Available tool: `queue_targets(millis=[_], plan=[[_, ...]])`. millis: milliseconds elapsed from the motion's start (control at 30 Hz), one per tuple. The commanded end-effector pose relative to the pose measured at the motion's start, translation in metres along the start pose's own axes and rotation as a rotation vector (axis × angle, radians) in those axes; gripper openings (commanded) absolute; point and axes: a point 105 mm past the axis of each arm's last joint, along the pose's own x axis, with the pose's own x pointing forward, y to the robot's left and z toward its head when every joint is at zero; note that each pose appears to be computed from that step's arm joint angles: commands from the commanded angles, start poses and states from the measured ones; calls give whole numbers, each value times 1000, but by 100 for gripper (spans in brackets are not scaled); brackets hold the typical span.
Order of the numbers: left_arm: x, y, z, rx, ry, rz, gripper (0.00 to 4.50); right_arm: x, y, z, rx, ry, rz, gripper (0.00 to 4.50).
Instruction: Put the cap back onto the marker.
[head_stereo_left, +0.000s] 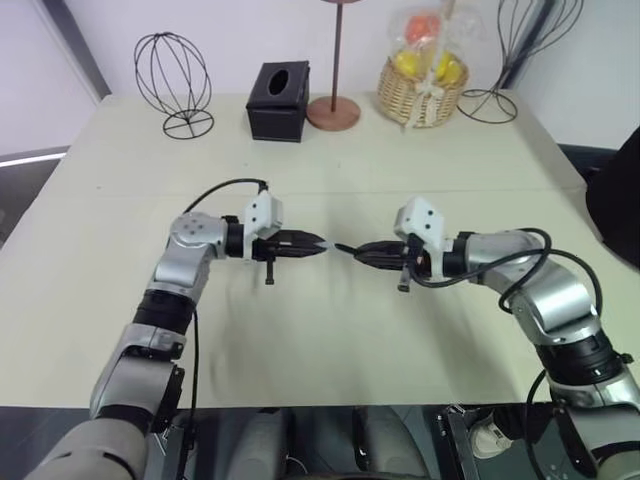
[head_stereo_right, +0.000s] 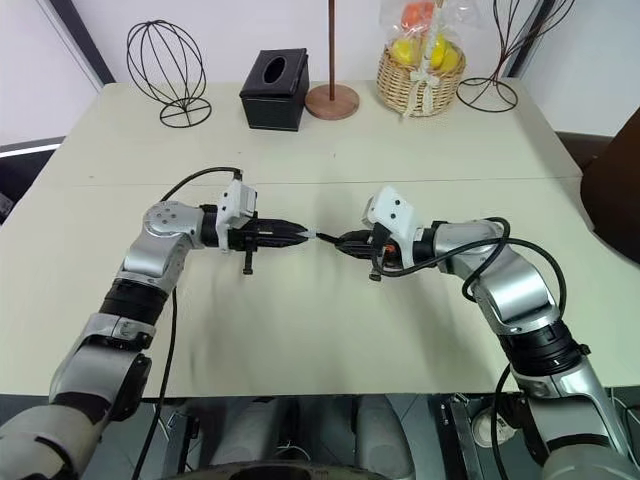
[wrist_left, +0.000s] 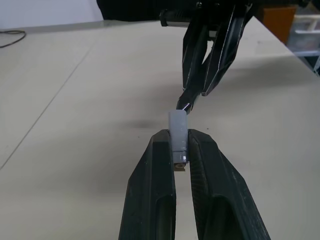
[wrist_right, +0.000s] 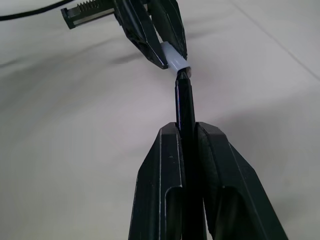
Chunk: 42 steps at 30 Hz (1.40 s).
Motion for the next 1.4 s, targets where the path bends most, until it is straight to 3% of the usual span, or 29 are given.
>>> queue_targets(millis=[33, 667, 1100, 1400], plan=[[5, 3, 9, 62, 0, -30, 2, 0, 8, 19, -74, -45, 34, 0], [20, -15, 11, 273, 61, -213, 2, -3, 7, 15, -197, 35, 133, 0], [31, -18, 14, 260, 38, -226, 2, 6, 12, 19, -205, 10, 155, 0], [28, -13, 10, 231, 65, -192, 2, 3, 7, 8, -141, 36, 127, 0]])
